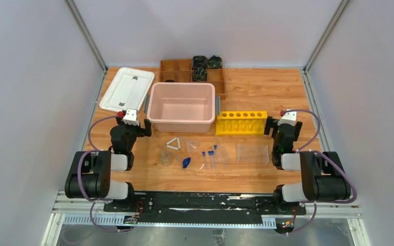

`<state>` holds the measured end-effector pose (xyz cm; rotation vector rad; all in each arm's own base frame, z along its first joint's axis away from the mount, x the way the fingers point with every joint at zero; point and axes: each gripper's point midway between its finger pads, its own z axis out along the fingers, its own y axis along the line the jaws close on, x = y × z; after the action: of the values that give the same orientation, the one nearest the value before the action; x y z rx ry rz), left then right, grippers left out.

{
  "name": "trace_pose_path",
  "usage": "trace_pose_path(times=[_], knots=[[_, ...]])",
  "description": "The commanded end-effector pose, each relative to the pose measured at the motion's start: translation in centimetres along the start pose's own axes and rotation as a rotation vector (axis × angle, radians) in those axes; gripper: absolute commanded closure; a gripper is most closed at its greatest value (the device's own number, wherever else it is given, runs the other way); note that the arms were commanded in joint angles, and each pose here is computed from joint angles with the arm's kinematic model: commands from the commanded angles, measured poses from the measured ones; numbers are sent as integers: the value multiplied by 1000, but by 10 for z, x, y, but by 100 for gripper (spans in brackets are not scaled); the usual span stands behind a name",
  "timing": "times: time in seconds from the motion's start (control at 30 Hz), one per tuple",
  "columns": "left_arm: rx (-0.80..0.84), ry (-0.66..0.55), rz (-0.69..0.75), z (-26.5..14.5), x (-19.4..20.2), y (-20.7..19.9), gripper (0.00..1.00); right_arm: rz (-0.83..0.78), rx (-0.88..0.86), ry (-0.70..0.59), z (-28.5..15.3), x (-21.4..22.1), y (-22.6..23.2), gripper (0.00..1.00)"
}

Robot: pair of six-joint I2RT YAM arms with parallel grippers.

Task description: Organize the chemistry lab equipment

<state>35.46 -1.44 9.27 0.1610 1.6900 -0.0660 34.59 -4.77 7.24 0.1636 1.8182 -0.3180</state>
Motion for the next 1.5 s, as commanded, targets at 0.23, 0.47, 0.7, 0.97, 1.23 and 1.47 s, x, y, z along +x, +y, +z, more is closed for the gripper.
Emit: trace_pose_path(times=[0.23, 0.47, 0.7, 0.97, 1.23, 1.47], knots=[[-2, -45, 18, 3, -13, 1, 0, -13, -5, -7, -1, 0, 2, 0], [1, -46, 16, 3, -13, 0, 0, -12, -4, -9, -1, 0, 2, 0], [-74, 14, -15, 1, -24, 15, 0, 63, 147, 114, -13, -32, -21, 0], [-86, 84, -5, -16, -62, 24, 0, 350, 103, 200, -43, -54, -7, 0], [-59, 236, -14, -40, -90, 24, 0, 339, -244, 403, -88, -63, 55, 2], [16, 378, -37, -55, -105, 13, 0, 118, -414, 344, -139, -76, 117, 28]])
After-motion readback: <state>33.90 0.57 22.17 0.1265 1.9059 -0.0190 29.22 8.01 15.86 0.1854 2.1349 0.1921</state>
